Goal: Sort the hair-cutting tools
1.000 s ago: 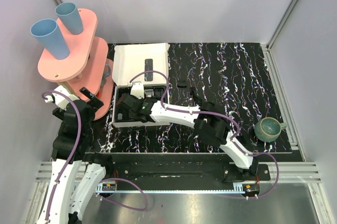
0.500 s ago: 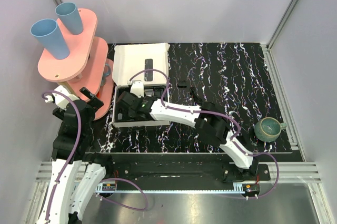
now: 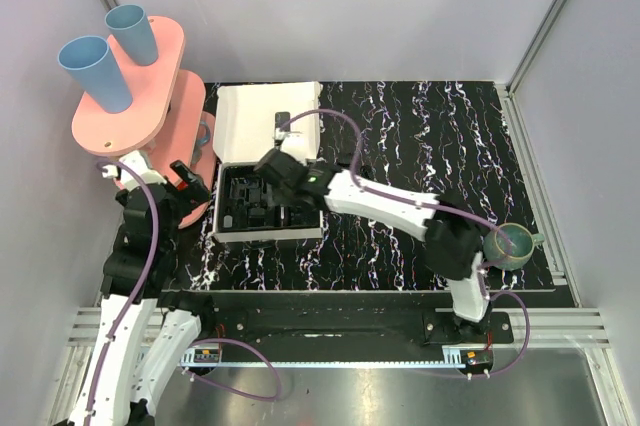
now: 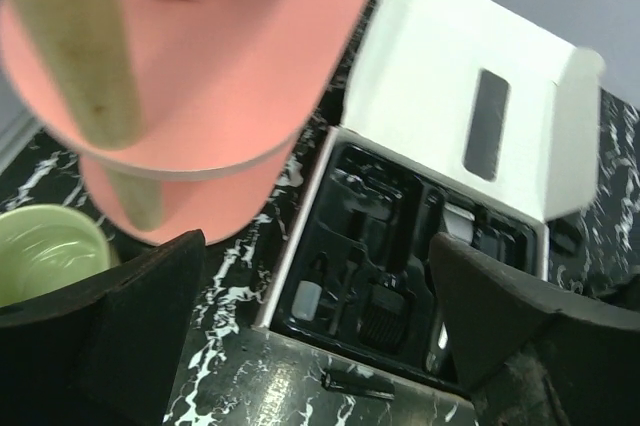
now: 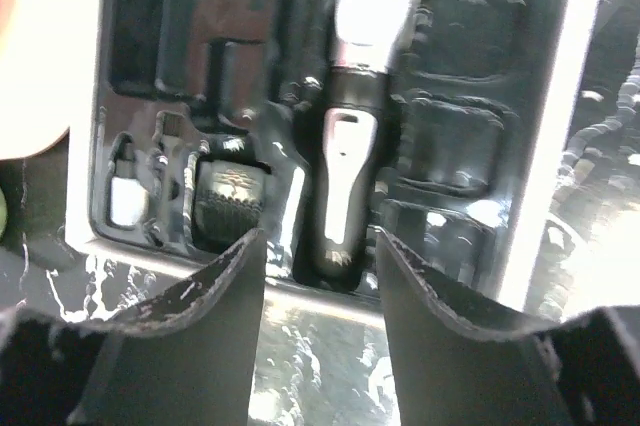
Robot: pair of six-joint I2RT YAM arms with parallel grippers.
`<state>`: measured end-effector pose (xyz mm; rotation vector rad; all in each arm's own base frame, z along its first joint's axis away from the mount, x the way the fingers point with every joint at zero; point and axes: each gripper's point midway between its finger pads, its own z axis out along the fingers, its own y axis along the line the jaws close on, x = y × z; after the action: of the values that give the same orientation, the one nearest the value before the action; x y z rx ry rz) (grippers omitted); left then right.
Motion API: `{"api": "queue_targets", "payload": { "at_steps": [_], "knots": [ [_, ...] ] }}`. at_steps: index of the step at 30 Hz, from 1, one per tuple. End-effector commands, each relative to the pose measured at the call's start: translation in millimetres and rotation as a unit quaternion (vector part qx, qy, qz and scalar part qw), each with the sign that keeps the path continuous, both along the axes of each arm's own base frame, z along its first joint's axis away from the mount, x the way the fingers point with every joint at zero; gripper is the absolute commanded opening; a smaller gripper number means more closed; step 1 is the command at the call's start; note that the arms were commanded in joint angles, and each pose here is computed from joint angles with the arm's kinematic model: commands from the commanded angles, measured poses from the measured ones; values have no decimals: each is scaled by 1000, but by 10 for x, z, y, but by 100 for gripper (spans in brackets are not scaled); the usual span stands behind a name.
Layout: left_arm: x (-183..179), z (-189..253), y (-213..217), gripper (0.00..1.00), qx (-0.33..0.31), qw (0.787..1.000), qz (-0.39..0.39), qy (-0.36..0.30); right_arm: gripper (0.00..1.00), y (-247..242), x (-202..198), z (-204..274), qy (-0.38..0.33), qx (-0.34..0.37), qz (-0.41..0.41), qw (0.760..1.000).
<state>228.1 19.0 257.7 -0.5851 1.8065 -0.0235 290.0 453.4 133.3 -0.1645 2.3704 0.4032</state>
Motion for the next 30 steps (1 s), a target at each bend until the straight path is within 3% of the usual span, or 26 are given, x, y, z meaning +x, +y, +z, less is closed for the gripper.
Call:
{"api": "queue_targets", "payload": {
  "at_steps": [1,8,13,16,23,30],
  "knots": [
    [204,85,-416,99,-4,992,-124,-15,58,-615,-145,559,-3,24,-17,1000],
    [295,-74,-757,99,-8,977,-211,33,64,-1542,-352,406,37,-21,-56,998],
    [302,-111,-954,99,-36,966,-254,43,72,-2063,-226,368,47,-47,-92,994],
    [289,-218,-1052,99,-63,960,-267,60,72,-2240,-160,366,52,-54,-95,993],
    [171,-525,-1245,87,-100,949,-281,99,73,-2397,-8,276,43,-98,-78,991],
    [-118,-799,-1446,88,-109,935,-301,149,76,-2579,145,-18,52,-128,-77,987]
  ]
}}
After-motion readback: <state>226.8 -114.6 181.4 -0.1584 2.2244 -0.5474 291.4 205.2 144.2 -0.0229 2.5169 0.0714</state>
